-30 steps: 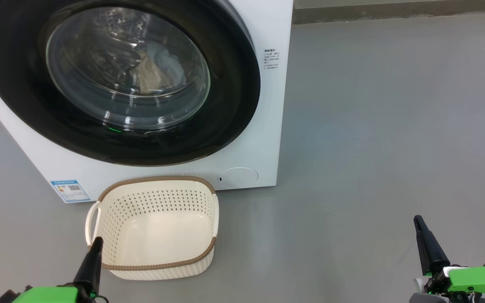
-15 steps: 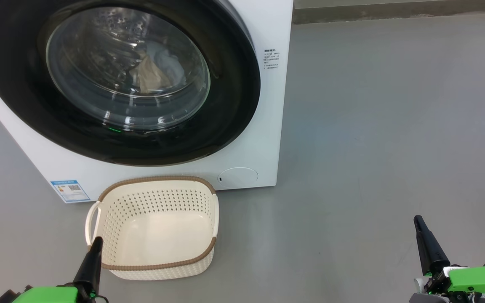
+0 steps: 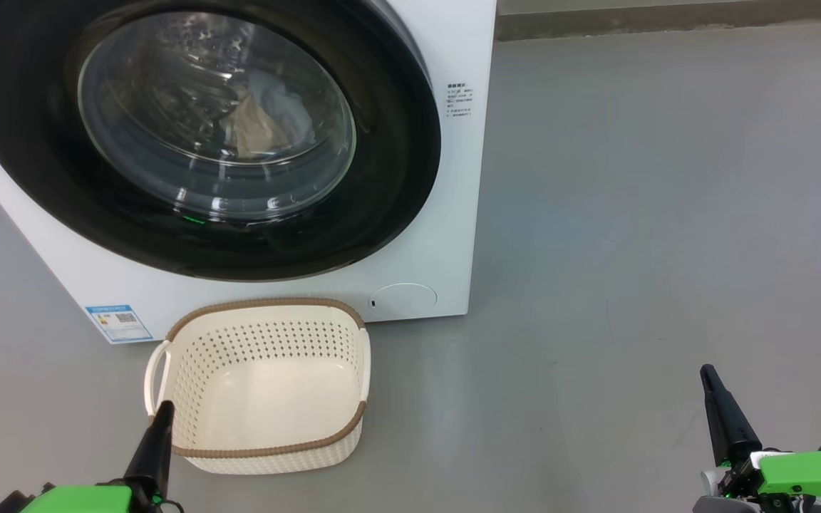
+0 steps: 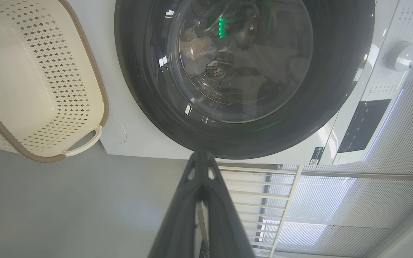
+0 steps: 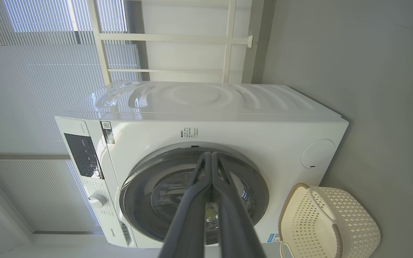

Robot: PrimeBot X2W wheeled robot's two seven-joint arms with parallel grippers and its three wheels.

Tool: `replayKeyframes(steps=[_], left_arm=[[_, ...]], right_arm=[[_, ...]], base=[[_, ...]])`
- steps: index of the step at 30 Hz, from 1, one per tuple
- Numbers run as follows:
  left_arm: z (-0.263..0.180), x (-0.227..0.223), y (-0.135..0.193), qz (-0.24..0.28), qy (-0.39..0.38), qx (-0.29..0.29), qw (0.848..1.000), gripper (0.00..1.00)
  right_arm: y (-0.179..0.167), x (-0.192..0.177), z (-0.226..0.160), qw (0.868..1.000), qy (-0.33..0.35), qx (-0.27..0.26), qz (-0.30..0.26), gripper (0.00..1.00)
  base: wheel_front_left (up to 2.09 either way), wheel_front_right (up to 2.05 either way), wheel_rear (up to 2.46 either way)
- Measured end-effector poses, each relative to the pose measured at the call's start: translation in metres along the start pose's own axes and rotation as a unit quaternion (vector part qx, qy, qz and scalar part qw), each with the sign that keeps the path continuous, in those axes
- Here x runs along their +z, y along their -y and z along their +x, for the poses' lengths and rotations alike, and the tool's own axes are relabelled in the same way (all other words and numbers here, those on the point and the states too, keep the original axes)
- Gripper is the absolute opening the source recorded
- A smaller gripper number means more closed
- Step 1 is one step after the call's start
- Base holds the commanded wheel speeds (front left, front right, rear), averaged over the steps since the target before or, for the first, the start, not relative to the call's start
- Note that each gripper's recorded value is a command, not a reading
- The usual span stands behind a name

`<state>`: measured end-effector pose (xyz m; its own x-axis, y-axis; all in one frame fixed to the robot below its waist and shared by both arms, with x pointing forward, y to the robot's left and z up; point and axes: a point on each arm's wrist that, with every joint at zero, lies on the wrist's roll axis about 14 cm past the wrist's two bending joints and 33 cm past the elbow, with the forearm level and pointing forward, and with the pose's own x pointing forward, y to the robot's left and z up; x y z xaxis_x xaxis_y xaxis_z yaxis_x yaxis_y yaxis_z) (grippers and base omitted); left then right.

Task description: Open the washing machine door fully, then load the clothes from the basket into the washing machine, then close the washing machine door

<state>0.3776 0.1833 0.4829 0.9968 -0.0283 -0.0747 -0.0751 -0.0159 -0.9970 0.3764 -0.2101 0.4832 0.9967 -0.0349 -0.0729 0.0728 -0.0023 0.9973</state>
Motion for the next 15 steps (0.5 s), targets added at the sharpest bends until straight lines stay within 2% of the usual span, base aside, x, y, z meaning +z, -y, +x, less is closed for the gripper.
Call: replayKeyframes(steps=[15], left_arm=[[0.0,0.0,0.0,0.0,0.0,0.0,1.0,0.0]], right_arm=[[0.0,0.0,0.0,1.0,0.0,0.0,0.0,0.0]], base=[[0.0,0.0,0.0]])
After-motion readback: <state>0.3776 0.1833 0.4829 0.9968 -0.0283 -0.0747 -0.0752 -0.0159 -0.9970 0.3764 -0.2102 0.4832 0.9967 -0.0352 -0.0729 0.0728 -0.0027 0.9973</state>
